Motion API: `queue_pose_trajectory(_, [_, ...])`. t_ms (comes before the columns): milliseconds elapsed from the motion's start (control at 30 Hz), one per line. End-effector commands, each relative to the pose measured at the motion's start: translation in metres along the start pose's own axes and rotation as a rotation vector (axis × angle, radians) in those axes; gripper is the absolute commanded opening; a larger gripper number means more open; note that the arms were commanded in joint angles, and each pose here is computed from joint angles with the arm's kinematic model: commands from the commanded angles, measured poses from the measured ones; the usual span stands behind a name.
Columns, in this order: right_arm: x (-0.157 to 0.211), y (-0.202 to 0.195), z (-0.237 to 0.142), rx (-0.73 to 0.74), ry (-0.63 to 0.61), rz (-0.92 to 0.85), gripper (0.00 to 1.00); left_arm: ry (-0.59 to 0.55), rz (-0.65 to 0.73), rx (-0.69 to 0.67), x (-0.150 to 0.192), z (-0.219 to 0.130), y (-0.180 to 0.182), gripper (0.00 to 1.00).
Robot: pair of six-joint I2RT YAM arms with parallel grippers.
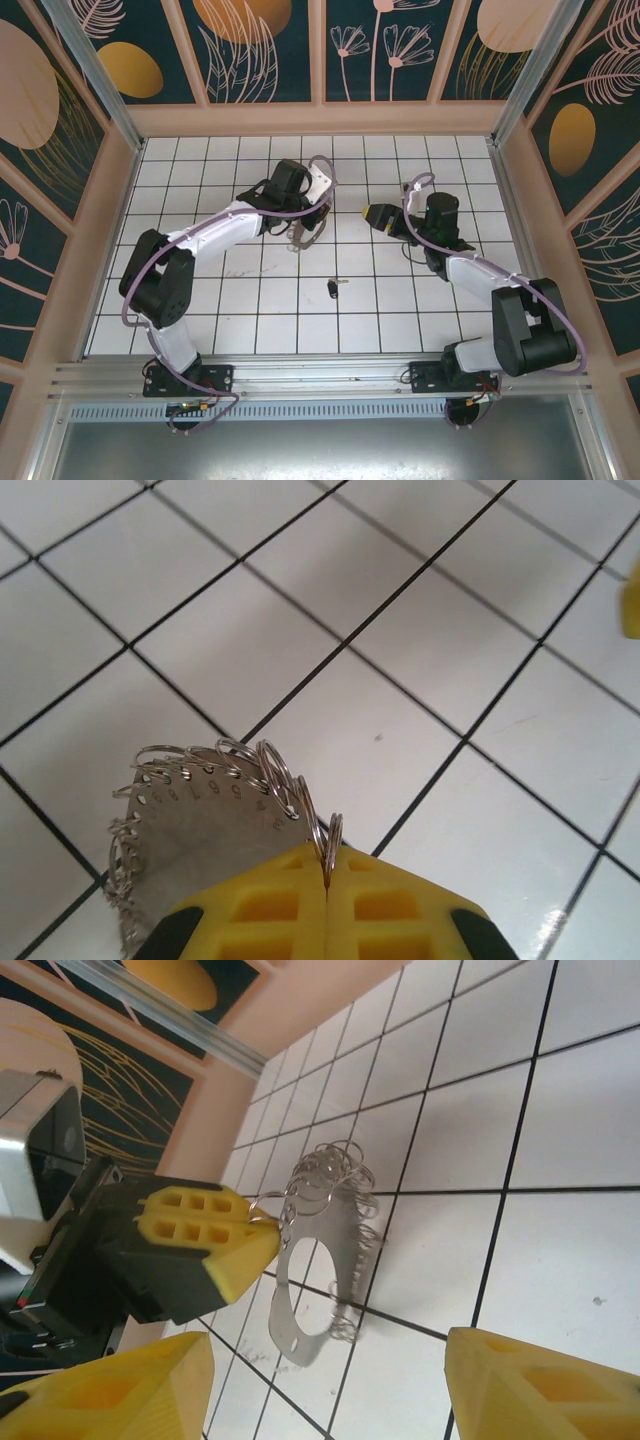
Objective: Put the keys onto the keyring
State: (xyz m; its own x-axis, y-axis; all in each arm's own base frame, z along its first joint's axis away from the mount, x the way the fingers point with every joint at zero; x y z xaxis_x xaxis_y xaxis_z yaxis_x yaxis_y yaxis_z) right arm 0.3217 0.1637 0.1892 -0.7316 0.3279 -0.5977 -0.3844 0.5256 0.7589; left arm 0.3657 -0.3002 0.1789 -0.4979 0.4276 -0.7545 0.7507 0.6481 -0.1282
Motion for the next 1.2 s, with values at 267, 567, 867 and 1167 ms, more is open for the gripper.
queue_pose_trajectory(267, [-0.039,0.064,-0.016,-0.305,-0.045,-0.189,0.52,-0.257,0.139,0.278,-0.067,-0.044,-0.04,0.0])
queue_pose_trajectory(567, [-0.047,0.075,-0.015,-0.385,-0.035,-0.214,0.44,-0.332,0.158,0.383,-0.088,-0.059,-0.053,0.0])
queue_pose_trajectory(867, [-0.047,0.08,-0.015,-0.431,-0.02,-0.223,0.45,-0.371,0.166,0.464,-0.099,-0.071,-0.059,0.0])
queue_pose_trajectory(1167, [-0.045,0.087,-0.015,-0.471,-0.006,-0.222,0.45,-0.384,0.157,0.524,-0.101,-0.077,-0.062,0.0])
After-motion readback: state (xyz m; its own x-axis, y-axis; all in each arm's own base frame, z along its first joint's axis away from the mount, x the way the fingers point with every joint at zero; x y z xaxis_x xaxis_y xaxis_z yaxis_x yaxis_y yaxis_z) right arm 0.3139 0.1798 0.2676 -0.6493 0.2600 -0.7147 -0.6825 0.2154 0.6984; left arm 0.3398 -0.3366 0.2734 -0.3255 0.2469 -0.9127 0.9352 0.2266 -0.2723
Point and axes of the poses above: each hand's point on the last joint's axis, 136 mm out from that joint toward the fingers, its own z axis out along the fingers, its own y axis along the line the jaws close on, x = y × z, the point moved 4 cm from there along -z, back along the fingers, and after that the axes turned 1 degree about -z, right-handed, at the moved point
